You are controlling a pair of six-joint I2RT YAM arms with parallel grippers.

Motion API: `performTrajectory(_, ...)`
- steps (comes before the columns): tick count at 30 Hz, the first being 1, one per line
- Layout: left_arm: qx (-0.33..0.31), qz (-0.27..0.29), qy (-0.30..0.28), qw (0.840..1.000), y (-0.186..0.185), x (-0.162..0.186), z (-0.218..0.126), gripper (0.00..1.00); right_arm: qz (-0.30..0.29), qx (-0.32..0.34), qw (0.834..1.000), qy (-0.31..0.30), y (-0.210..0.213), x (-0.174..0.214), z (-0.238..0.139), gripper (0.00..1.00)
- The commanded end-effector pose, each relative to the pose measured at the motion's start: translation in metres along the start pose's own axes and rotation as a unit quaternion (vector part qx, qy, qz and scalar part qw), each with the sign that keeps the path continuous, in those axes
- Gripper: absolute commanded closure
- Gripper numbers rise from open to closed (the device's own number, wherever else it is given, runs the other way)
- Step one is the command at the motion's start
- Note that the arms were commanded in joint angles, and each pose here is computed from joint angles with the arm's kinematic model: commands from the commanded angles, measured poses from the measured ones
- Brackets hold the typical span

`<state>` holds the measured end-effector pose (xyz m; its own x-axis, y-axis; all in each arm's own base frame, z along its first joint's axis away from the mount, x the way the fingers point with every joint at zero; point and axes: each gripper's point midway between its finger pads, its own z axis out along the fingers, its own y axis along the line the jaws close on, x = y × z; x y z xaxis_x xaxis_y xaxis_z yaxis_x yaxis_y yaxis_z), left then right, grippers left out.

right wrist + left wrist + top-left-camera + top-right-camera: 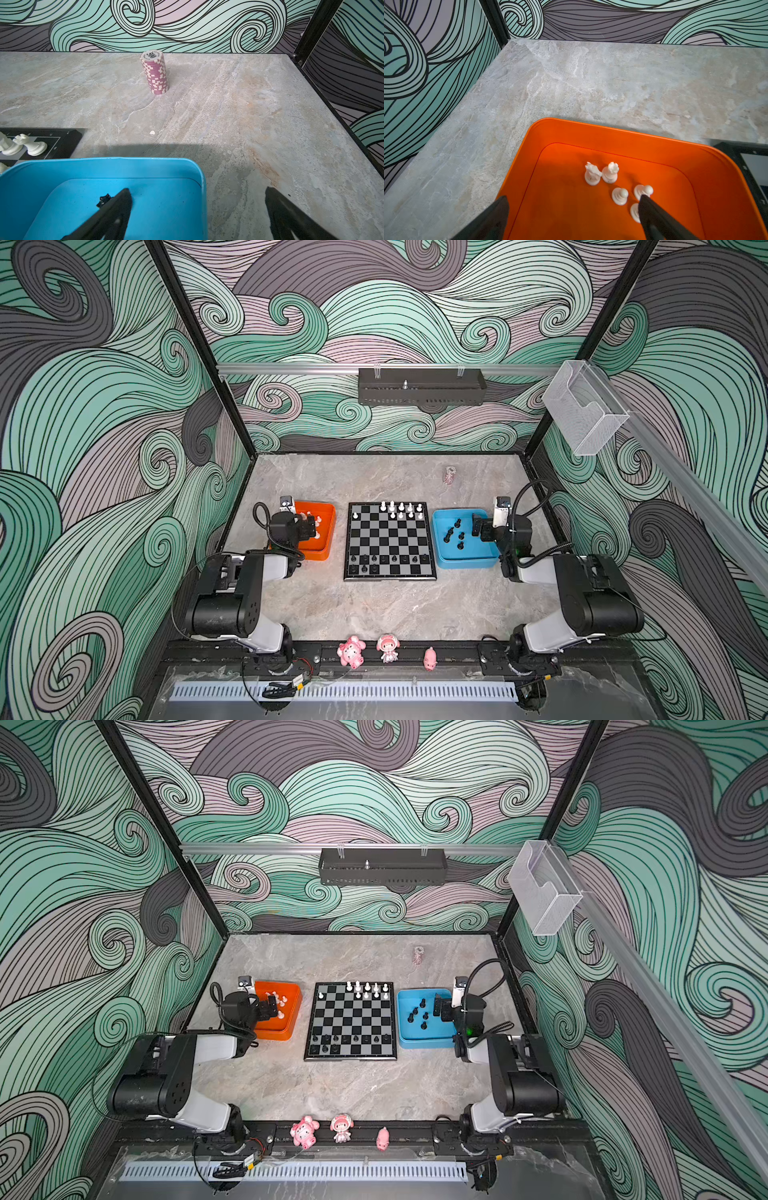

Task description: Set up the chess pieces on the board

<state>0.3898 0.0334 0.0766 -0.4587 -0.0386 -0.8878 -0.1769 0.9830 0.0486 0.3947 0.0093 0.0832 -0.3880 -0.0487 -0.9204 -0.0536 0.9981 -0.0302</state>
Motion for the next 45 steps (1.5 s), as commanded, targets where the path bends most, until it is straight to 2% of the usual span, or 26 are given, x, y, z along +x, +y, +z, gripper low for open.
performTrajectory(1, 0.0, -0.005, -0.009, 1.0, 0.001, -0.011, 0.004, 0.01, 0.004, 0.003, 1.0, -0.011, -0.001, -0.009, 0.002, 0.01)
performTrajectory(36, 0.004, -0.011, -0.007, 1.0, 0.002, -0.01, 0.005, 0.01, 0.01, 0.001, 1.0, -0.012, -0.003, -0.009, 0.002, 0.01)
performTrajectory(39, -0.011, -0.008, -0.018, 1.0, 0.007, -0.026, 0.005, 0.01, 0.009, 0.0, 1.0, -0.012, -0.002, -0.009, 0.001, 0.01)
performTrajectory(40, -0.011, -0.006, -0.008, 1.0, 0.007, -0.035, 0.004, 0.01, 0.01, 0.0, 1.0, -0.012, -0.003, -0.009, 0.001, 0.01)
performTrajectory(42, -0.017, -0.012, 0.049, 0.999, 0.008, -0.045, 0.0, 0.01, 0.013, 0.004, 1.0, -0.018, -0.004, -0.012, 0.0, 0.01)
performTrajectory(45, -0.015, -0.027, 0.073, 0.997, 0.007, -0.065, -0.007, 0.01, 0.018, 0.009, 1.0, 0.002, -0.006, -0.022, -0.003, 0.01)
